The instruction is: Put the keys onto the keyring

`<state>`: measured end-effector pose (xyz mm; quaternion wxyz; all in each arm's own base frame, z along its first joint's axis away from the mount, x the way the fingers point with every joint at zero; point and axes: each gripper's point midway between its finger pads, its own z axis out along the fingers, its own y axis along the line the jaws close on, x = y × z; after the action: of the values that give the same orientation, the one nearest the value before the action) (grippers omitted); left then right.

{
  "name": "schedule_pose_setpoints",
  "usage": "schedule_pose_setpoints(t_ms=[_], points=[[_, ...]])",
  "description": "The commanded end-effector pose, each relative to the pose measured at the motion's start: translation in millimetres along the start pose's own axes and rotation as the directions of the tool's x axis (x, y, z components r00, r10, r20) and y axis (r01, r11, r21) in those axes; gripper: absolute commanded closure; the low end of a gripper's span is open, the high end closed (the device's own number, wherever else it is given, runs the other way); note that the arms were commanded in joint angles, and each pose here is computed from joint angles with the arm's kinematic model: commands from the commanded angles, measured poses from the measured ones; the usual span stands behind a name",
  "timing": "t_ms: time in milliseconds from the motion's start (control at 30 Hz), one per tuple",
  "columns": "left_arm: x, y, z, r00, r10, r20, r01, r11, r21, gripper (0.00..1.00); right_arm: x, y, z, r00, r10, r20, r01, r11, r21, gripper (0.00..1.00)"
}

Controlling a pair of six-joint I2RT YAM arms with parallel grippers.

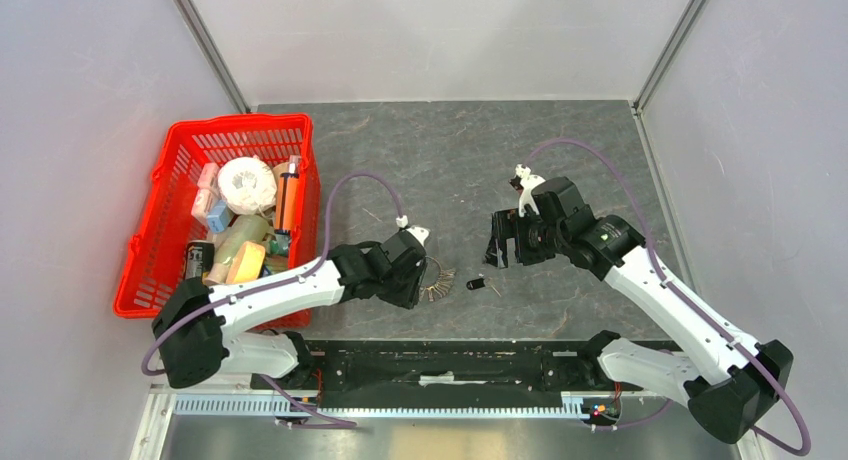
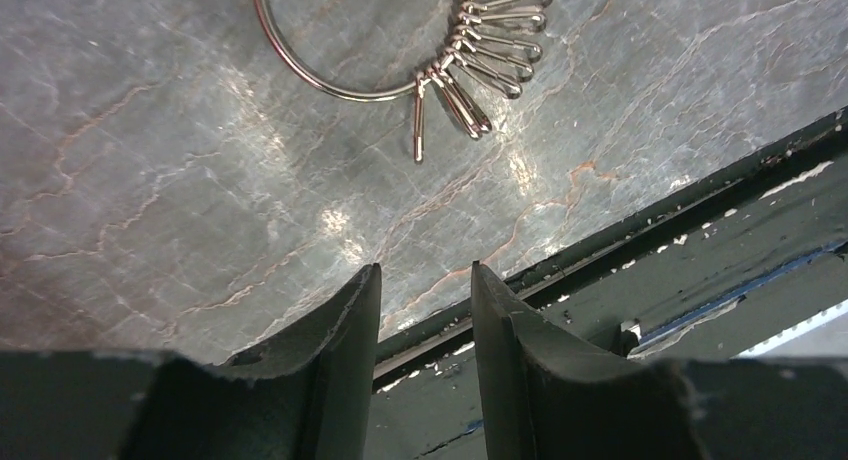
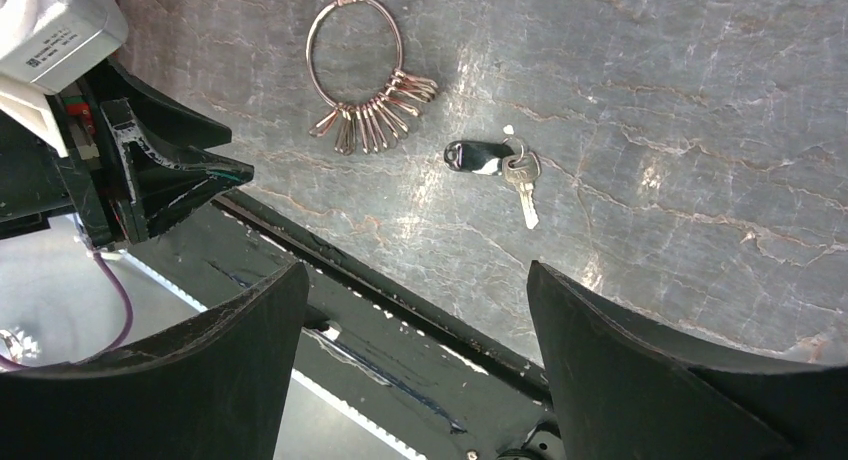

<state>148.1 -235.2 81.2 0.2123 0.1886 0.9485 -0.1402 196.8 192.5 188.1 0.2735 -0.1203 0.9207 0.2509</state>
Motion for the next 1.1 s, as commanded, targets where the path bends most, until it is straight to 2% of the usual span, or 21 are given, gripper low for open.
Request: schedule_pose_setpoints(t_ms=[0, 367, 1067], points=[[1, -16, 12, 0.999, -0.049, 0.014, 0.049, 0.998, 0.047, 0.55, 5, 4, 3, 1.0, -0.01, -0.002, 0.009, 1.0, -0.025, 0.12], [-4, -20, 39, 0.998, -0.048, 0.051, 0.045, 0.998, 0.047, 0.57, 10, 6, -1, 1.0, -0.018, 0.002, 0.019, 0.999, -0.029, 0.13], [-7, -1, 63, 0.997, -0.028, 0.073, 0.034, 0.997, -0.076, 0.61, 16, 7, -3, 1.0, -0.026, 0.0, 0.026, 0.999, -0.036, 0.13]])
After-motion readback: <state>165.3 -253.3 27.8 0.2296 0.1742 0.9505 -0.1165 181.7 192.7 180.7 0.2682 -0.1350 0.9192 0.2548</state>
